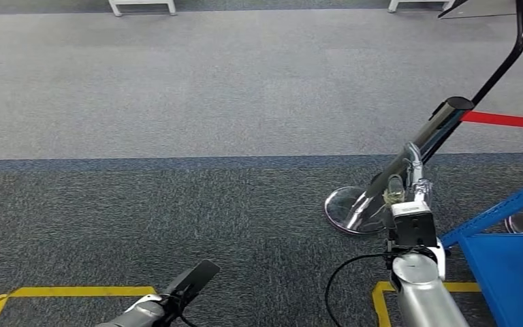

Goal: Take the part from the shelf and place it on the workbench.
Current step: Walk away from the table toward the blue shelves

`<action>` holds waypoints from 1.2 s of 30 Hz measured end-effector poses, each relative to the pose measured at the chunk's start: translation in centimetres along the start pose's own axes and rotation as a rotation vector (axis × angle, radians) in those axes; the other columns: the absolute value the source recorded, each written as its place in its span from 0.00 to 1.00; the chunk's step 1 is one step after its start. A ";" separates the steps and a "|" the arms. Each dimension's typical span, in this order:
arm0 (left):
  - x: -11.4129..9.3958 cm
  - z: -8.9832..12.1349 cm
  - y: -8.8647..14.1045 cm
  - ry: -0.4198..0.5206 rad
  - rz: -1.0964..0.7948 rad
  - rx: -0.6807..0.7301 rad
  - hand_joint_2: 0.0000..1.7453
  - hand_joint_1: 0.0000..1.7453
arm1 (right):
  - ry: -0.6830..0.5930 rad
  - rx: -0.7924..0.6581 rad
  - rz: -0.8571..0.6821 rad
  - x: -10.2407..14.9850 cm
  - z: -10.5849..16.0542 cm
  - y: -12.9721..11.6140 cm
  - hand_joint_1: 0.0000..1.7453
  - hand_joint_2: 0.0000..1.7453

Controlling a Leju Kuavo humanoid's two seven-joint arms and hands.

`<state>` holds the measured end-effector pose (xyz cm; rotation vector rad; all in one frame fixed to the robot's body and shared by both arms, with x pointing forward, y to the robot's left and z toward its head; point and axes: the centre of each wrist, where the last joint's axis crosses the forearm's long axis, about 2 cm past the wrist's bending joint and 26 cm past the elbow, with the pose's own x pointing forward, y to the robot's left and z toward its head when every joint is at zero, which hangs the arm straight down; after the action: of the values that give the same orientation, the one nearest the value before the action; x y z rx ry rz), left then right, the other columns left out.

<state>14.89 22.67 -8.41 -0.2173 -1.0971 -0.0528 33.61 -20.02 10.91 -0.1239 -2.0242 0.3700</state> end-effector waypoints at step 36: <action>0.0 0.0 -0.4 0.007 0.009 -0.010 0.00 0.00 | 0.034 -0.037 0.001 -0.6 1.5 -0.3 0.00 0.00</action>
<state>14.80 22.23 -8.38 -0.2310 -1.0891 -0.0516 32.57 -20.72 9.87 -0.1531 -1.9974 0.3295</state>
